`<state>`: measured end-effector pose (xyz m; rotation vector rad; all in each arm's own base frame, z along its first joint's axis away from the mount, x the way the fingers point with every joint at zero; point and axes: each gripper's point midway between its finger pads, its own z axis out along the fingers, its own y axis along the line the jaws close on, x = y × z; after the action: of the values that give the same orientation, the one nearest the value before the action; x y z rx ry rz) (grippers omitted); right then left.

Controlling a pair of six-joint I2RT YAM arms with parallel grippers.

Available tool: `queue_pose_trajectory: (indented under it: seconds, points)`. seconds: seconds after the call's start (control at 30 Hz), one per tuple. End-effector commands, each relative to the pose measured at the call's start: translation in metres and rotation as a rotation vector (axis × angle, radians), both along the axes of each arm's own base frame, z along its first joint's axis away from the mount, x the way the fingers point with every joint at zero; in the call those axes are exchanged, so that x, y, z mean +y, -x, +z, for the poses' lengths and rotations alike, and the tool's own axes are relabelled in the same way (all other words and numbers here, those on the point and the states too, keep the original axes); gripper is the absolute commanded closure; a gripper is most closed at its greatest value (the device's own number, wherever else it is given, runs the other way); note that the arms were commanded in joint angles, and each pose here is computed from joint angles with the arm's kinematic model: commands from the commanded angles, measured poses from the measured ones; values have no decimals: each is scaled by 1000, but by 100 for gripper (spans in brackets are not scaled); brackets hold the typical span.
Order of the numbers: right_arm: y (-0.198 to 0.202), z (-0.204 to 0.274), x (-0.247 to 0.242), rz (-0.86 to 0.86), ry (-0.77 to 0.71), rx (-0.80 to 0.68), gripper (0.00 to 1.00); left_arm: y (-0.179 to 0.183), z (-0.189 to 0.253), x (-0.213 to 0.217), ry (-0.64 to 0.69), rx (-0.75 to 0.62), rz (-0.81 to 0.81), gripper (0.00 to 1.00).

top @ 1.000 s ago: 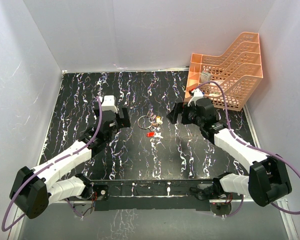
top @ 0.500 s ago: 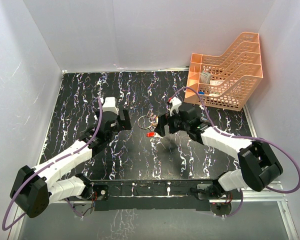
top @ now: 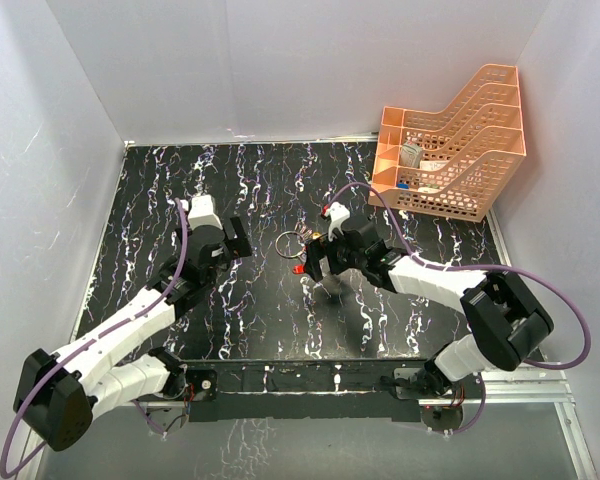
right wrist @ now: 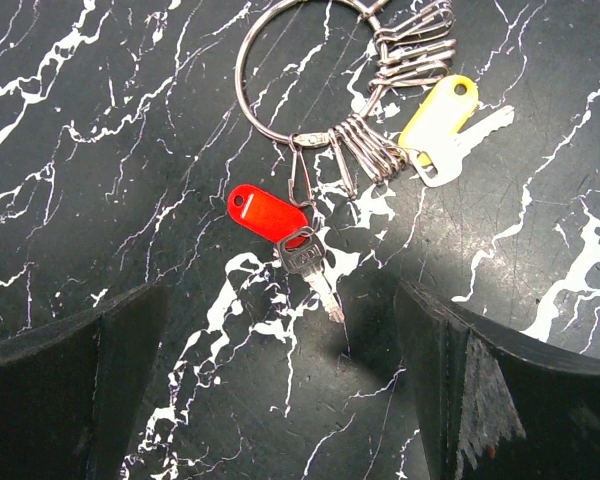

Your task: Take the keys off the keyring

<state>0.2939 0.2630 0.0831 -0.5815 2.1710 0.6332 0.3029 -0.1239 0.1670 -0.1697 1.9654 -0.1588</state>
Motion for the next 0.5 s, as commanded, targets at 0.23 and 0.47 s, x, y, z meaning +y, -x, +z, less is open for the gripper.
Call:
queue_pose_trajectory:
  seconds: [0.23,0.47]
  points:
    - [-17,62,50,115,-226,-87,18,5,15,18,-6,-60,48,1]
    - [-35,57,47,60,-168,-79,100,6,14,19,-20,-53,44,1]
